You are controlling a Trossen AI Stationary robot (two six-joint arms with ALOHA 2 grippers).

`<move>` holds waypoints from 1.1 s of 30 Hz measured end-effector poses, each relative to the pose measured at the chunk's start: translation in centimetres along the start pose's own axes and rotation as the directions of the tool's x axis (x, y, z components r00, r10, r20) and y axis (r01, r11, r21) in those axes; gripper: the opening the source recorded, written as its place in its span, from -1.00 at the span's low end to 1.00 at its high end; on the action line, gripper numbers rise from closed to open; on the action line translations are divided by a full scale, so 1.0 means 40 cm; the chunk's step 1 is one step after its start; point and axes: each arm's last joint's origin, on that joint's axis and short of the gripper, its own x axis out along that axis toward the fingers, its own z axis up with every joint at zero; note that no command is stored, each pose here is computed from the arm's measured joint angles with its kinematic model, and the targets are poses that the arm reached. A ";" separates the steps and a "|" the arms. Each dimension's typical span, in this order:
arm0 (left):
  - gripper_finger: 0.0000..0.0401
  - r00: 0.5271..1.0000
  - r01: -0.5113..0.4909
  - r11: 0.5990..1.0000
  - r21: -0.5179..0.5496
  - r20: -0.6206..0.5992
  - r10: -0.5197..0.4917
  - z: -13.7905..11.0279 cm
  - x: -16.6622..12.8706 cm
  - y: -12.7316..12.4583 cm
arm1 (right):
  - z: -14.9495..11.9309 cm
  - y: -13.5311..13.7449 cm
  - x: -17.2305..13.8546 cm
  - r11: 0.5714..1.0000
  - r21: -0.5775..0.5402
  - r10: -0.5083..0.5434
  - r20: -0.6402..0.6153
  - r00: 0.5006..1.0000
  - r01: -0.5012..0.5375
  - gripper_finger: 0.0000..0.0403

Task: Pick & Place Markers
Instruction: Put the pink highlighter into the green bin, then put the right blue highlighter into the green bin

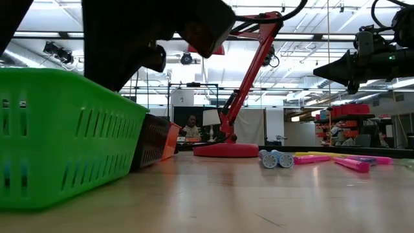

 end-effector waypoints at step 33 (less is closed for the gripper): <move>0.19 0.998 0.064 0.997 0.038 -0.004 -0.064 0.001 -0.010 -0.010 | 0.000 0.000 0.000 1.000 0.000 0.000 0.000 1.000 0.000 -0.95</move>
